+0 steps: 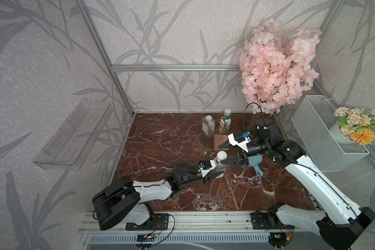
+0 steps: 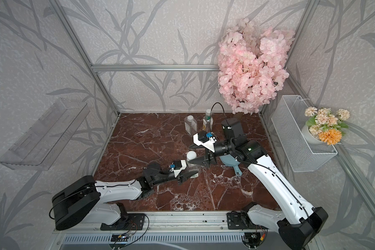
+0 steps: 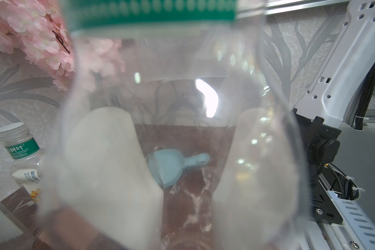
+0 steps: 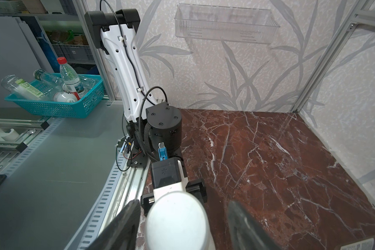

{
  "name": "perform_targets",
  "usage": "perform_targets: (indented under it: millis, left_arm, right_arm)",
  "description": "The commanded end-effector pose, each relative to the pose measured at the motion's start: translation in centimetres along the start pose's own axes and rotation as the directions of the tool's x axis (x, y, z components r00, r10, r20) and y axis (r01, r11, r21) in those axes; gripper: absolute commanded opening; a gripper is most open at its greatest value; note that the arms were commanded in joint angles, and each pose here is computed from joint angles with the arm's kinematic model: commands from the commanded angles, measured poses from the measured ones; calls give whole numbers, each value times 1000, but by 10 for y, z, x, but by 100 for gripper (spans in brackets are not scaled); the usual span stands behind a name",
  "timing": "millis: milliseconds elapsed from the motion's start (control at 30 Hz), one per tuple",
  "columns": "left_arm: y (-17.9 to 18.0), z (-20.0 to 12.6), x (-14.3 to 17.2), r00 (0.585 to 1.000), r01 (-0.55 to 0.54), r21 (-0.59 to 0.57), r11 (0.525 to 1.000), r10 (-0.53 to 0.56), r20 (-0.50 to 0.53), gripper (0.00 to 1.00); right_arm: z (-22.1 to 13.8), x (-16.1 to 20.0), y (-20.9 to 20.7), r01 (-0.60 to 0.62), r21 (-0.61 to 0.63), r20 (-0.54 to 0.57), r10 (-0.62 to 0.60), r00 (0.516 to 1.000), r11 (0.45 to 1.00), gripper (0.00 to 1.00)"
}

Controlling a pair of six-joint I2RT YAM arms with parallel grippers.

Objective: Screw on the bottle caps
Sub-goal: Screw the bottle cap onto the plastic bottle.

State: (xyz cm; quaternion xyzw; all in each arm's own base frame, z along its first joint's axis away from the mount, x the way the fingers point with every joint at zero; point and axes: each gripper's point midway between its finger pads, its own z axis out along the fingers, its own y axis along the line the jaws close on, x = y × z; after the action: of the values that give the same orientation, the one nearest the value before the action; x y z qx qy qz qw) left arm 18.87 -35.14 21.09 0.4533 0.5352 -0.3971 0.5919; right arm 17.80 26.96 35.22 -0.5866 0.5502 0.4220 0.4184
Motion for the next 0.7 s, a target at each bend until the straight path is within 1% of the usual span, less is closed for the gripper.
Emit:
perform_targets:
  millis: [0,200,333,433,567,667]
  left_arm:
    - [1,5,-12,999,-16,7,1000,16,33,29]
    - [4,4,-13,999,-16,-7,1000,16,36,29]
    - [10,1,-18,998,-21,-48,999,24,55,28]
    - [17,-3,-27,996,-37,-92,995,44,80,28]
    - [25,-4,-40,991,-68,-140,988,84,107,28]
    - [32,-4,-50,986,-90,-178,980,113,123,28]
  right_arm:
    - [-3,-4,3,39,14,-7,-39,999,999,62]
    - [-3,2,2,48,31,-14,-47,999,998,51]
    - [-2,8,2,32,43,-7,-31,999,999,48]
    - [1,15,2,-2,48,4,2,1000,999,46]
    - [5,27,-6,-75,84,7,75,997,994,37]
    - [7,36,-12,-128,127,21,126,992,984,35]
